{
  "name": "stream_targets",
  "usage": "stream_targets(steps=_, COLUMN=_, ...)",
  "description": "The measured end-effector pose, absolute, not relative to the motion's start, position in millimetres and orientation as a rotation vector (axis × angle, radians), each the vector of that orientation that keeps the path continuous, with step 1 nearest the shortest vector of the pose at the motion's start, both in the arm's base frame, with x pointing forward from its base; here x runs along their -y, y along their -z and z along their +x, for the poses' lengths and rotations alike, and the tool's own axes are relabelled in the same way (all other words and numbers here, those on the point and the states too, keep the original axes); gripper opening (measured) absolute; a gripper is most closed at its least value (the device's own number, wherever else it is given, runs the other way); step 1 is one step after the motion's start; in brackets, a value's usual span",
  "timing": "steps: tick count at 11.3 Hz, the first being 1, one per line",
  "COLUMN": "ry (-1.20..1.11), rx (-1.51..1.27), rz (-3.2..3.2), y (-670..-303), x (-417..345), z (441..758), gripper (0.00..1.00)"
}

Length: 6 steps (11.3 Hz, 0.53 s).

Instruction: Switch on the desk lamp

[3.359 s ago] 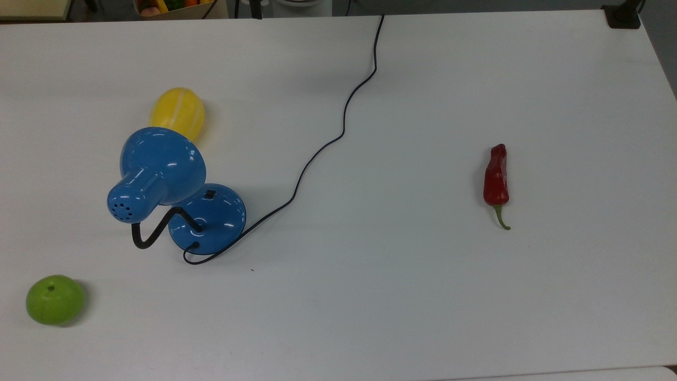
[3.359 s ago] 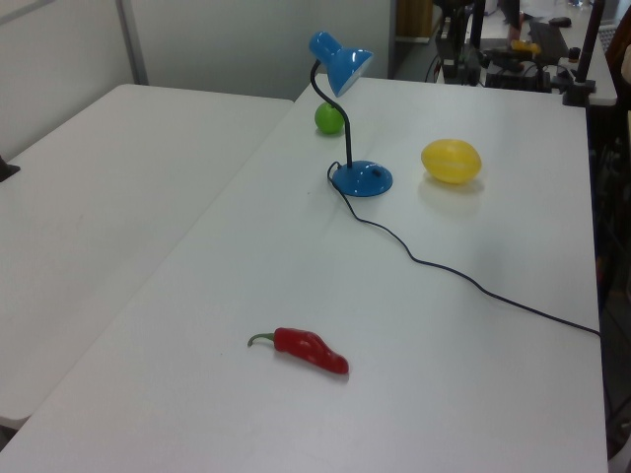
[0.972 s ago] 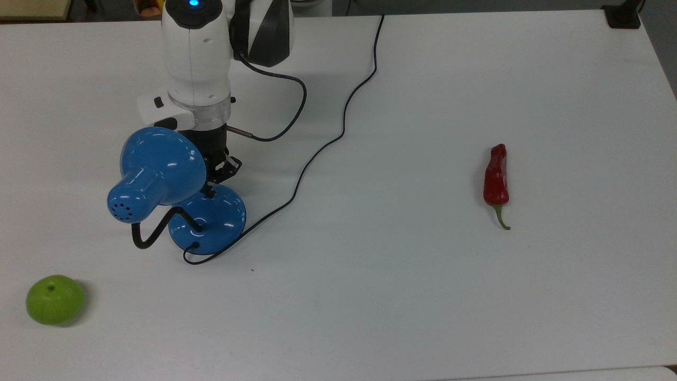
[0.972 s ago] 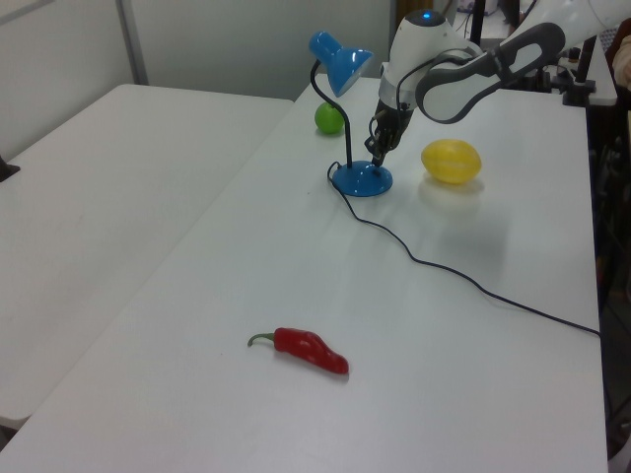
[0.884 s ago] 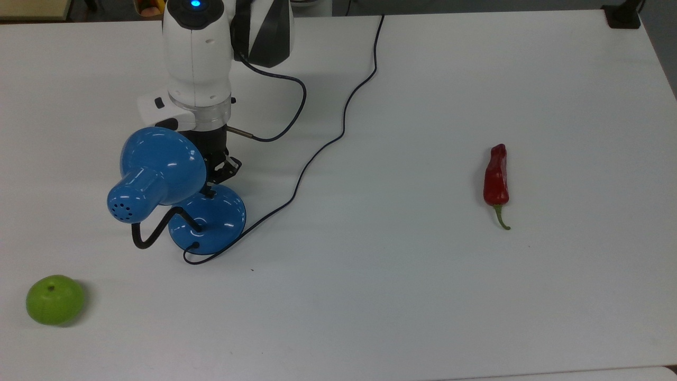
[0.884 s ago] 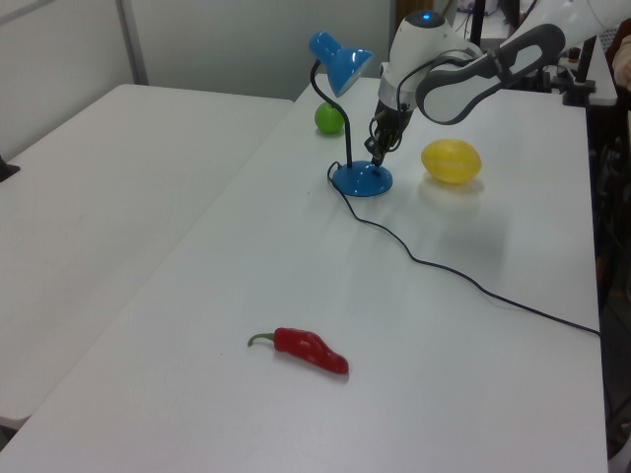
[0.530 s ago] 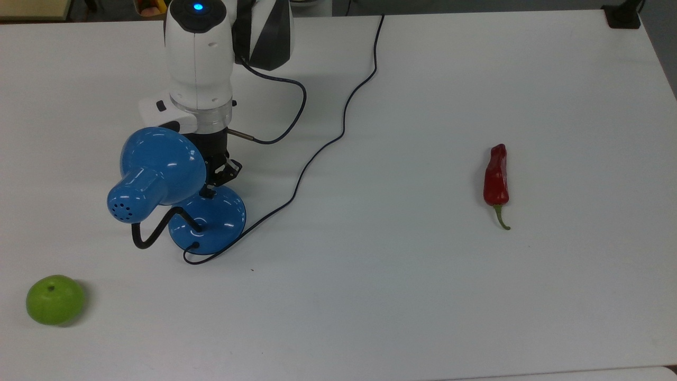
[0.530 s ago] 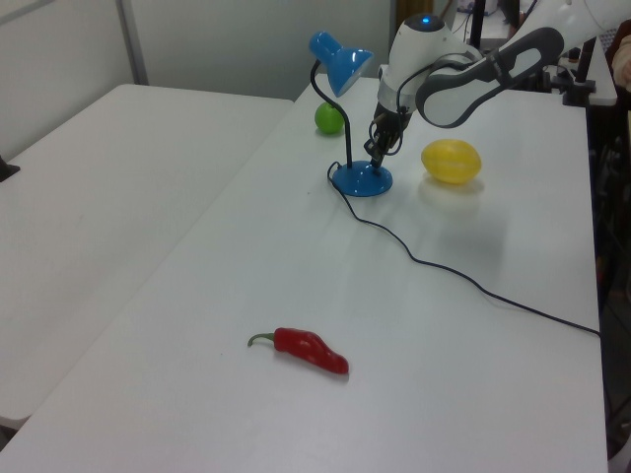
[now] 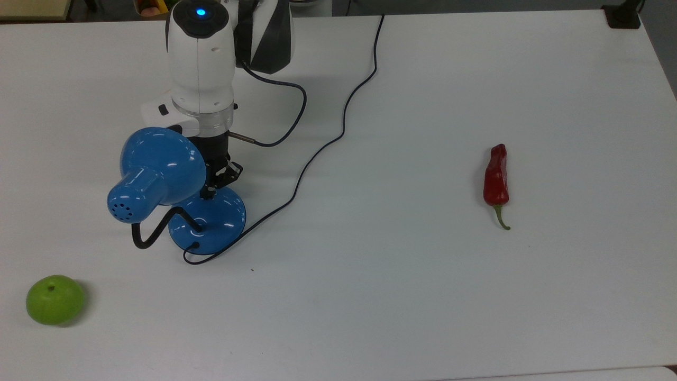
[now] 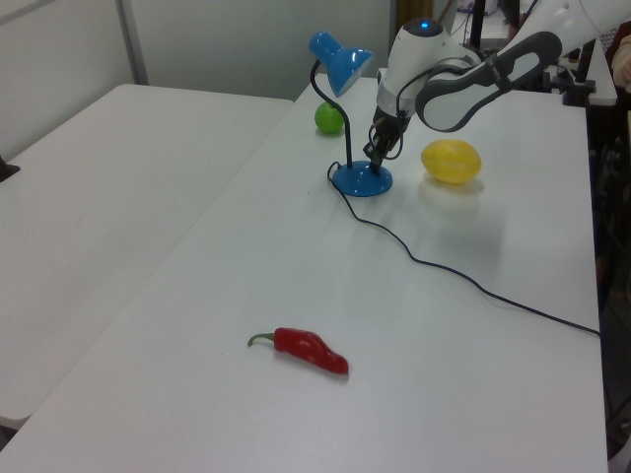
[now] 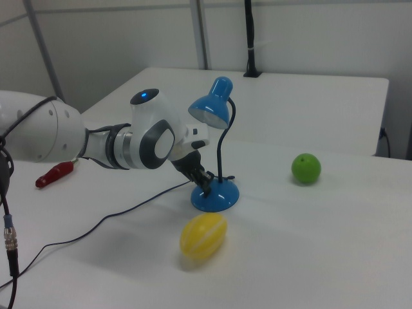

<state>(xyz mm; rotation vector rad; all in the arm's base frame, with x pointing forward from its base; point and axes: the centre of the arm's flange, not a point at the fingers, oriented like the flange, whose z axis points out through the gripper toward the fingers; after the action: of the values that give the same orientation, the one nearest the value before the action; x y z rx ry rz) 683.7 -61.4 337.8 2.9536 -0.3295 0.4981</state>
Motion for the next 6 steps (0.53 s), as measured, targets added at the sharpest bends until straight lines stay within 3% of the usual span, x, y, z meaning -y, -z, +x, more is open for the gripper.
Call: stream_targets(steps=6, ry=-0.526, rx=0.312, rz=2.949, y=-334.4, x=60.8, z=685.8, gripper=0.01)
